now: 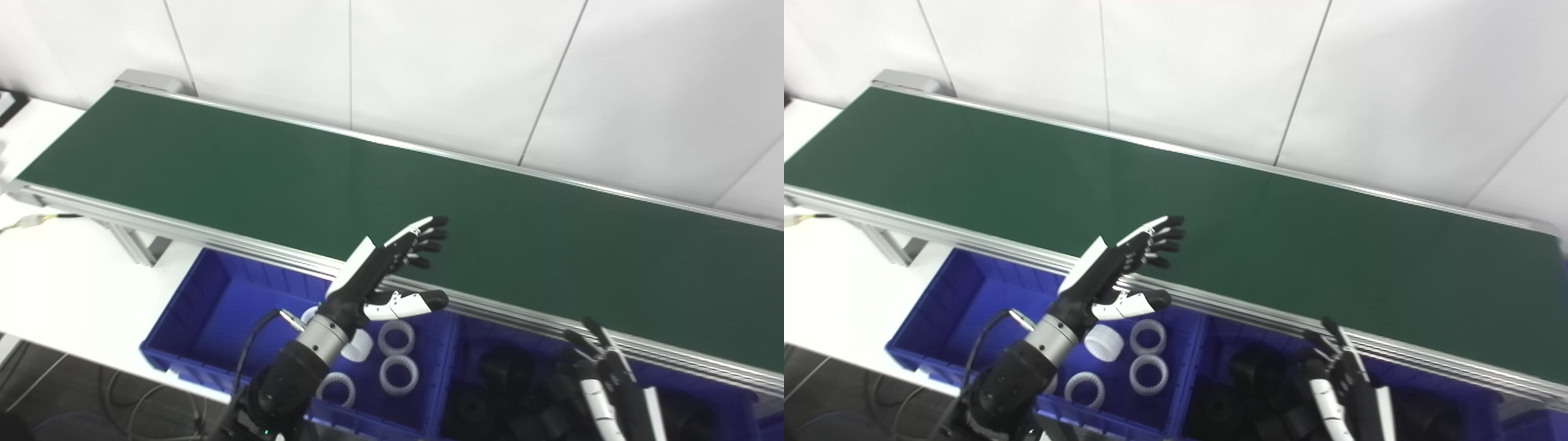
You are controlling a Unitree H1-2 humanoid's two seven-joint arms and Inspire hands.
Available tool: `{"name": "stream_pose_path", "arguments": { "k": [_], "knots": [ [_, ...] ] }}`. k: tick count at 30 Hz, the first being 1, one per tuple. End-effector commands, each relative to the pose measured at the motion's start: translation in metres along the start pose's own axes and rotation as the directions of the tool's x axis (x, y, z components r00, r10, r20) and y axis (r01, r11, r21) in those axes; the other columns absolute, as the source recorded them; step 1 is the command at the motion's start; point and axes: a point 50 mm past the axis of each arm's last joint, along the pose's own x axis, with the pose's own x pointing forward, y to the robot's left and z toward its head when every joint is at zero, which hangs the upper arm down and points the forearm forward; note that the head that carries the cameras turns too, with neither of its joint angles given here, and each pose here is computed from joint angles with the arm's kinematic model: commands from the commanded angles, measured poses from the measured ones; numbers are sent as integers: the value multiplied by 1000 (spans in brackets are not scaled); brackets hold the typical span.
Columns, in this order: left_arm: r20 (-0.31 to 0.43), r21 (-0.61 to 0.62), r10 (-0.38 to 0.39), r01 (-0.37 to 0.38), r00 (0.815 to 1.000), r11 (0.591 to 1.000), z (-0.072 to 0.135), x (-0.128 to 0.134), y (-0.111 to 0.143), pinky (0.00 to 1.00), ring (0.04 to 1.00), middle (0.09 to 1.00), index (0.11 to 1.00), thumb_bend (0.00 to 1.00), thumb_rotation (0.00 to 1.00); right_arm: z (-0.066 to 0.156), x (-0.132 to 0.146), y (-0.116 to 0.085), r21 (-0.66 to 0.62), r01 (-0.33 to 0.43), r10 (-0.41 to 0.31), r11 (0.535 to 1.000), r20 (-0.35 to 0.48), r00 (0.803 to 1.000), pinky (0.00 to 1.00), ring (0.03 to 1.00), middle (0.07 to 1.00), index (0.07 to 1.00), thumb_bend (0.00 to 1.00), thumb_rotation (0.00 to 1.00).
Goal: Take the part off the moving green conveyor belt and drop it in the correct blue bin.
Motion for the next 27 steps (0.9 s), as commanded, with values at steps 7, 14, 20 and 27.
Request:
{"name": "stream_pose_path", "arguments": {
  "k": [7,14,20,27],
  "knots": [
    [14,-133,-4,6,1000,991,-23,-5,-14,730,798,852,877,821,818,6,8,24,-8,3,-2,1000,90,996,650,736,789,874,586,719],
    [-75,-186,46,-60,996,981,-63,-28,-4,762,796,834,845,744,763,5,7,38,-6,10,-9,1000,88,996,672,752,791,868,554,690],
    [-110,-249,90,-115,990,962,-85,-35,11,754,770,788,783,668,710,3,7,47,-9,9,-8,1000,88,996,676,755,789,868,595,698],
    [-123,-270,111,-141,986,953,-91,-35,20,742,765,781,754,677,659,1,8,56,-15,11,-10,1000,86,996,691,761,797,867,576,694]
  ]
}}
